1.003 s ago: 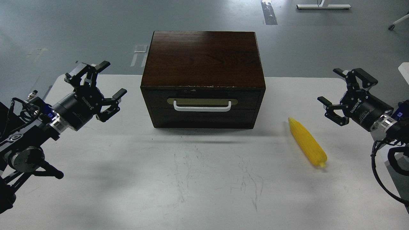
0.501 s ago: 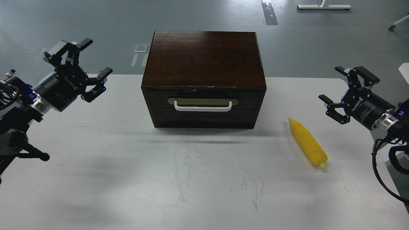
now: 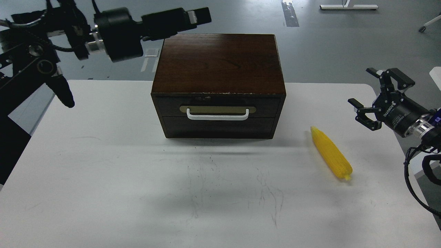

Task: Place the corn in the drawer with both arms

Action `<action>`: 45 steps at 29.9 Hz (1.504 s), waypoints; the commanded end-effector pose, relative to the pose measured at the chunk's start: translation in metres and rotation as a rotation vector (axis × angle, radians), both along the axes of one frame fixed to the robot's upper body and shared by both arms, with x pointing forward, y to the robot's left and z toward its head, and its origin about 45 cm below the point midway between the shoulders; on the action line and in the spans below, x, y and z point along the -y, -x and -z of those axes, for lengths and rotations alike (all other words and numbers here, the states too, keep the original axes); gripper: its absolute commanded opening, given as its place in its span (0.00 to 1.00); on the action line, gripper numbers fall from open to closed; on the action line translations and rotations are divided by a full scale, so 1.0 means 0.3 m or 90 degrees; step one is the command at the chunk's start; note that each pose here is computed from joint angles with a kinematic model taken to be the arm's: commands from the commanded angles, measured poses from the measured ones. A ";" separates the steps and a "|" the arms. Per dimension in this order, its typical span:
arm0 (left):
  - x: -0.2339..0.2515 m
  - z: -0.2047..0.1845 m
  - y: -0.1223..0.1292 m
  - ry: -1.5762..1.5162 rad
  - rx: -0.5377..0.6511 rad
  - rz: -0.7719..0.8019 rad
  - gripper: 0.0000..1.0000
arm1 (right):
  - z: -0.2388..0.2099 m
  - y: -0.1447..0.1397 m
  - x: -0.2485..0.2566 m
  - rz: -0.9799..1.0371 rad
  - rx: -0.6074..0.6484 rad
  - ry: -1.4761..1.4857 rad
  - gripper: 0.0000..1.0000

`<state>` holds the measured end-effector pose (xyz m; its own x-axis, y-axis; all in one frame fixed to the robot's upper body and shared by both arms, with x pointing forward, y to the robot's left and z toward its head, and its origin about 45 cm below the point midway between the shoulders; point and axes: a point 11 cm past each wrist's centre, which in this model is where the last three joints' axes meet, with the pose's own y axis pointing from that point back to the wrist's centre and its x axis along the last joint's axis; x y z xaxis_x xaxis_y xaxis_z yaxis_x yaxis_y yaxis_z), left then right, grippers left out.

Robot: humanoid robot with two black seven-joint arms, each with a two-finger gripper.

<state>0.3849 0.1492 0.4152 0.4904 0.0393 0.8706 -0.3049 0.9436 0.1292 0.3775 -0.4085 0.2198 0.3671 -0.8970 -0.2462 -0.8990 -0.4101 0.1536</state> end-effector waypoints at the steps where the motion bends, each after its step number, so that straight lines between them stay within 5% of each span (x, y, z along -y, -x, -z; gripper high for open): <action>1: 0.148 0.052 0.035 -0.162 0.084 0.087 0.98 | 0.000 0.000 -0.001 0.000 0.000 -0.001 1.00; 16: 0.191 0.403 0.034 -0.561 0.227 0.198 0.98 | -0.004 -0.002 -0.001 0.001 0.003 -0.002 1.00; 45: 0.153 0.504 -0.002 -0.611 0.189 0.186 0.98 | 0.007 0.003 0.005 0.004 -0.002 -0.002 1.00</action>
<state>0.3853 0.1032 0.2645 0.1302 -0.8171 0.5617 -0.2242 0.5275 0.8194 0.3765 -0.4104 0.2182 0.3608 -0.8991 -0.2477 -0.9013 -0.4045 0.1554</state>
